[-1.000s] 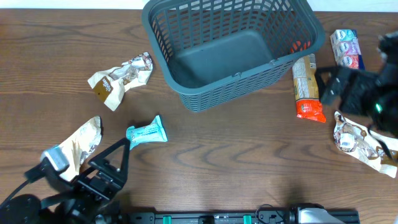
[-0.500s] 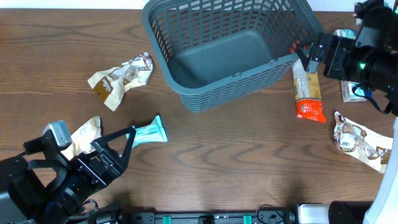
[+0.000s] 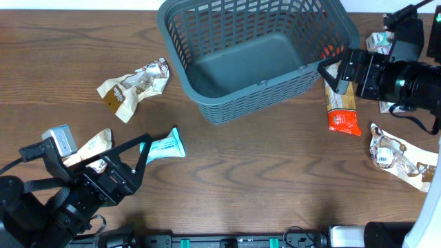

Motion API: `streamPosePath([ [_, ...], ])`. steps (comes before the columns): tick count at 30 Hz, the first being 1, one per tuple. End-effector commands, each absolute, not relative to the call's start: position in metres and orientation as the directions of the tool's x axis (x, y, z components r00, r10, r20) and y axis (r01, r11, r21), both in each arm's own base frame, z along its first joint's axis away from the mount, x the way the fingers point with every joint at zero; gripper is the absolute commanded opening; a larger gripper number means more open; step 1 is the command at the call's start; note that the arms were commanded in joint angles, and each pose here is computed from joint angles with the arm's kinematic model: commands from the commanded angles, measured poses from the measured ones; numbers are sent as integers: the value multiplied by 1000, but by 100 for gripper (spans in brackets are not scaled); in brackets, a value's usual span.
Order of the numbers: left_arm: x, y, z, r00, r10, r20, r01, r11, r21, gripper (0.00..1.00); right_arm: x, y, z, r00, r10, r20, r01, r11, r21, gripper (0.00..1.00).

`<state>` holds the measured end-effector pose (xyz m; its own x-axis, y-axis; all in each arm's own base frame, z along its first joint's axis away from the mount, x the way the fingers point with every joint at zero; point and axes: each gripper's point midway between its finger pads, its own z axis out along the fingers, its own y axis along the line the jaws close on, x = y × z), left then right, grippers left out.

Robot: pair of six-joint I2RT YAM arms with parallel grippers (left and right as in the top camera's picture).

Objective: Pack container

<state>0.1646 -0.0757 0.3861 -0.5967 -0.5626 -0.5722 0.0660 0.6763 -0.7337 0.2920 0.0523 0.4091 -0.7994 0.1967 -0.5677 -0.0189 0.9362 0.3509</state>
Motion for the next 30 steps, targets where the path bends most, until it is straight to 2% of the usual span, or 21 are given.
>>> streamPosePath([
  [1,164,-73,390,-568,-496,-657,119,740,-662,99,283,52,420,-773,161,-614,-57,946,319,99],
  [5,173,-63,386,-553,-453,-700,107,794,-599,99,282,49,420,-769,162,-619,-45,951,305,99],
  [11,192,-76,392,-653,-329,-682,177,809,-560,99,282,49,420,-769,162,-618,-44,951,305,99],
  [16,213,-101,414,-680,-196,-706,276,824,-495,98,287,54,422,-763,146,-630,-68,951,302,99],
  [20,219,-153,411,-698,3,-716,406,826,-392,99,299,68,421,-759,111,-641,-116,946,302,99],
  [25,214,-231,373,-695,228,-682,491,844,-218,99,314,85,409,-777,30,-629,-186,943,275,99],
  [28,212,-255,355,-674,289,-679,481,870,-108,99,318,75,397,-797,16,-603,-143,966,216,99],
  [30,209,-263,351,-667,304,-680,479,874,-80,99,320,61,393,-800,18,-600,-95,983,156,99],
])
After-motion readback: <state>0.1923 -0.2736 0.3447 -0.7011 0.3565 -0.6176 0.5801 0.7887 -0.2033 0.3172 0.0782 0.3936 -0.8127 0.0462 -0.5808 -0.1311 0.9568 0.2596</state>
